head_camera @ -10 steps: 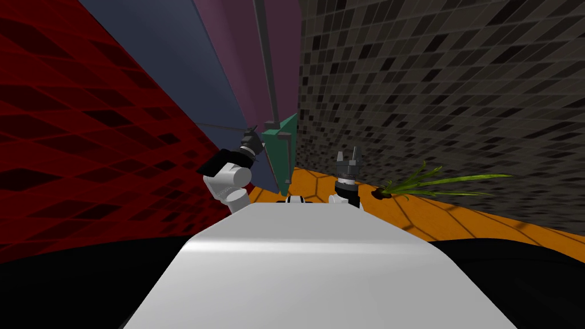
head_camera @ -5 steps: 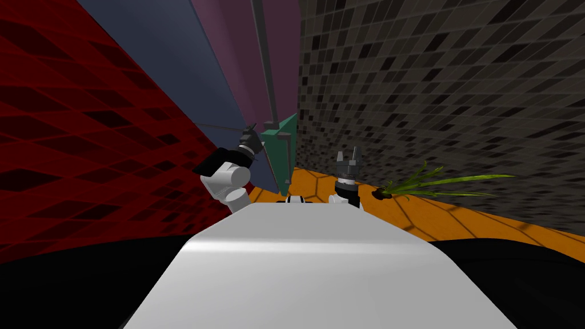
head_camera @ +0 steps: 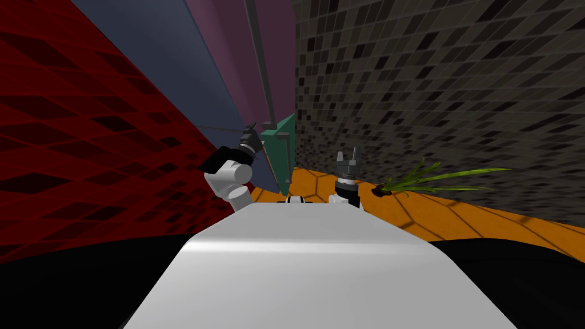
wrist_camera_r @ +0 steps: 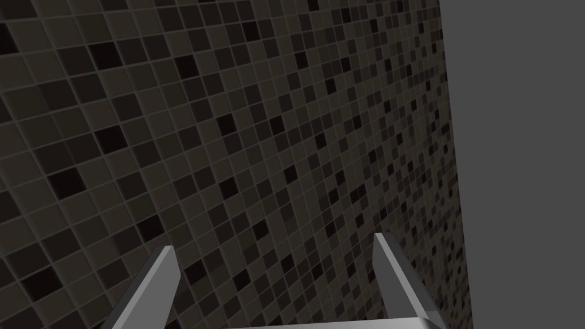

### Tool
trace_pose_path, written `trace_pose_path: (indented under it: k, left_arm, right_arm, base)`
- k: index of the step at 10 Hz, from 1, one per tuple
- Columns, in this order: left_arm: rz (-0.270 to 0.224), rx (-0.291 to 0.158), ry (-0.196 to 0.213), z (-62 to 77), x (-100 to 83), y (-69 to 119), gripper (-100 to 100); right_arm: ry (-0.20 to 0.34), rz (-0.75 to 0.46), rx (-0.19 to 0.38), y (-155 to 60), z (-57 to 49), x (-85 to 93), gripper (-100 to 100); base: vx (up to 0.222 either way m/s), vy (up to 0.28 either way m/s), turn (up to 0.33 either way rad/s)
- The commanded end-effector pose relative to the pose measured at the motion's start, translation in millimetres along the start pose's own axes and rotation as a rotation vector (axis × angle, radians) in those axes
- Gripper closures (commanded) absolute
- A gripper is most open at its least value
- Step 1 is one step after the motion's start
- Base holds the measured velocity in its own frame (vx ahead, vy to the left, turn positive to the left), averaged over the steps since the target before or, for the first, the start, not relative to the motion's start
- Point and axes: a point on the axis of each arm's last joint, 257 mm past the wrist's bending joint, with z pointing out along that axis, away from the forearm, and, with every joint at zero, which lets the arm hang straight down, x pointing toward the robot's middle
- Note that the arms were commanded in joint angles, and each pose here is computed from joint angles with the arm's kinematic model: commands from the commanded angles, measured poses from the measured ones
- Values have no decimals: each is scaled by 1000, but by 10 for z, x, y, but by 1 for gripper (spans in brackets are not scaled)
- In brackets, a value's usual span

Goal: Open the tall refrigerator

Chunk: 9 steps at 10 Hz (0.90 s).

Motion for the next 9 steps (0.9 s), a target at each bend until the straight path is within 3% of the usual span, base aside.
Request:
trace_pose_path:
  k: [1,2,7,9]
  left_arm:
    - [-2,19,-32,191,-116,-61,-100]
    - [-3,12,-32,206,-118,-30,-100]
    - [-3,16,-95,576,-314,-23,-100]
    - [-3,15,-107,650,-349,-17,-100]
  right_arm:
    - [0,0,0,0,0,0,0]
    - [0,0,0,0,0,0,0]
    - [0,0,0,0,0,0,0]
    - [0,0,0,0,-1,-1,0]
  base:
    - [-88,47,-133]
    - [-48,37,-39]
    - [-76,36,-105]
    - [-48,18,-49]
